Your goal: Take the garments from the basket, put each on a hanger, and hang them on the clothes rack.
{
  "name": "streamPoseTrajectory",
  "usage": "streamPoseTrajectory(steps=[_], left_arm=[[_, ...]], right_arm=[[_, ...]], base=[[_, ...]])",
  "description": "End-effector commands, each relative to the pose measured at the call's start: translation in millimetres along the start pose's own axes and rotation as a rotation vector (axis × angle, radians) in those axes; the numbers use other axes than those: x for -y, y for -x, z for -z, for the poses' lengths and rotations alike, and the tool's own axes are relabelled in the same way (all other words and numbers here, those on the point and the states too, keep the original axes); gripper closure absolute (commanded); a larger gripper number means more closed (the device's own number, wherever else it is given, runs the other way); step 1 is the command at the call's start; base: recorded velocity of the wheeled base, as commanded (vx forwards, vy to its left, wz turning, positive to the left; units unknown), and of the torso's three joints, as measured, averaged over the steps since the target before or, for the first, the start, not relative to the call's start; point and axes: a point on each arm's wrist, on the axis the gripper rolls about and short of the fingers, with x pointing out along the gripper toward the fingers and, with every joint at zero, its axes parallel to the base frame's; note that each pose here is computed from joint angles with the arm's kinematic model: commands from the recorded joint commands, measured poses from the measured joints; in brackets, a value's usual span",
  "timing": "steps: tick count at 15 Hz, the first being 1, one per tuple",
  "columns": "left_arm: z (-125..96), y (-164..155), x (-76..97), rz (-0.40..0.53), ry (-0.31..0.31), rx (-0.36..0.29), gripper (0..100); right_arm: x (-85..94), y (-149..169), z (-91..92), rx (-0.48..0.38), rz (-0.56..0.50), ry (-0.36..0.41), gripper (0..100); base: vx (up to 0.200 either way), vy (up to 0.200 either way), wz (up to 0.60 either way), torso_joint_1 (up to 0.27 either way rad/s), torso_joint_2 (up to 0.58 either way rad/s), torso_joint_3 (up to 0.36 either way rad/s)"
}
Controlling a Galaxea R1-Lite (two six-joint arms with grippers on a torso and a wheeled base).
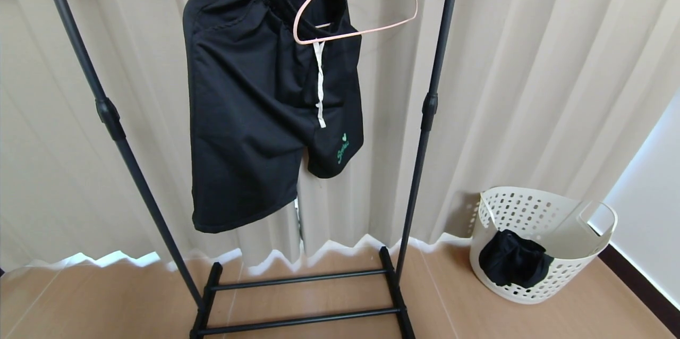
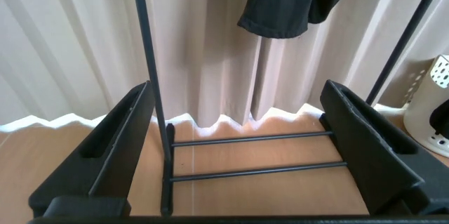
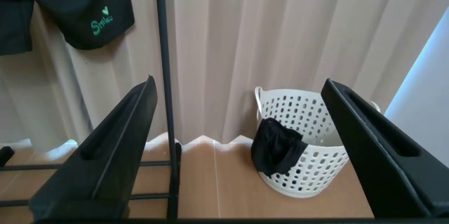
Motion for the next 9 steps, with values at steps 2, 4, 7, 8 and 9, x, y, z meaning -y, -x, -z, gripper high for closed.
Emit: streamPoseTrajectory(steps=[2,4,7,8,9], left_arm=[[0.0,-0.1,0.0,0.0,0.0,-0.001,0],[0.0,-0.1,0.0,0.0,0.0,-0.001,0],[0.0,-0.1,0.0,0.0,0.0,-0.001,0],[0.0,-0.1,0.0,0.0,0.0,-0.001,0],[0.0,-0.1,0.0,0.0,0.0,-0.001,0]], right_arm=[[0.0,-0.1,0.1,-0.002,0.0,0.001,0],[0.0,-0.1,0.1,-0.002,0.0,0.001,0],[0.0,-0.1,0.1,-0.002,0.0,0.001,0],[0.0,-0.1,0.1,-0.002,0.0,0.001,0],[0.0,-0.1,0.1,-0.002,0.0,0.001,0]], base=[[0.0,0.0,0.0,0.0,0.0,0.0],[0.0,0.0,-0.6,-0.002,0.0,0.005],[0.0,0.0,-0.6,0.001,0.0,0.009],[0.0,0.0,-0.6,0.002,0.0,-0.002],[0.0,0.0,0.0,0.0,0.0,0.0]])
